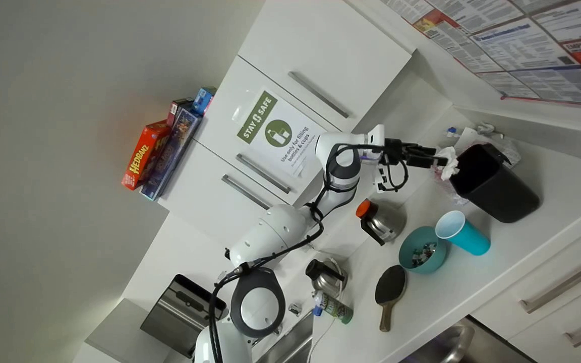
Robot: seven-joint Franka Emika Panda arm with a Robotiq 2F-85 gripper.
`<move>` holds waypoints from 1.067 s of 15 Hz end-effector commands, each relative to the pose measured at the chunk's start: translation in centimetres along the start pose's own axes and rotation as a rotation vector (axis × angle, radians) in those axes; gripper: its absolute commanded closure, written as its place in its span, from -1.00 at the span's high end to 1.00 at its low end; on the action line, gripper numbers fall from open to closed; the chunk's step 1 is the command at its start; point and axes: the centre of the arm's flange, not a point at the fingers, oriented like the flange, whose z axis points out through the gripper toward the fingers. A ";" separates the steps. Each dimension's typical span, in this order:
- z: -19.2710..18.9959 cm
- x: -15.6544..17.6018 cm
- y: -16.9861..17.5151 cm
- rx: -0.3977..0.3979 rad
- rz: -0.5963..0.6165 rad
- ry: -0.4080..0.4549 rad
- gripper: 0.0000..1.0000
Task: Pick up the white paper from the left side of the counter and place it in the black bin on the right
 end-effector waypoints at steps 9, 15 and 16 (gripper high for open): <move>5.3 -0.3 -2.4 -0.005 -0.030 -0.126 1.00; 7.7 -0.8 -1.1 -0.090 -0.008 -0.108 1.00; 7.8 -0.6 -0.7 -0.102 -0.003 -0.104 1.00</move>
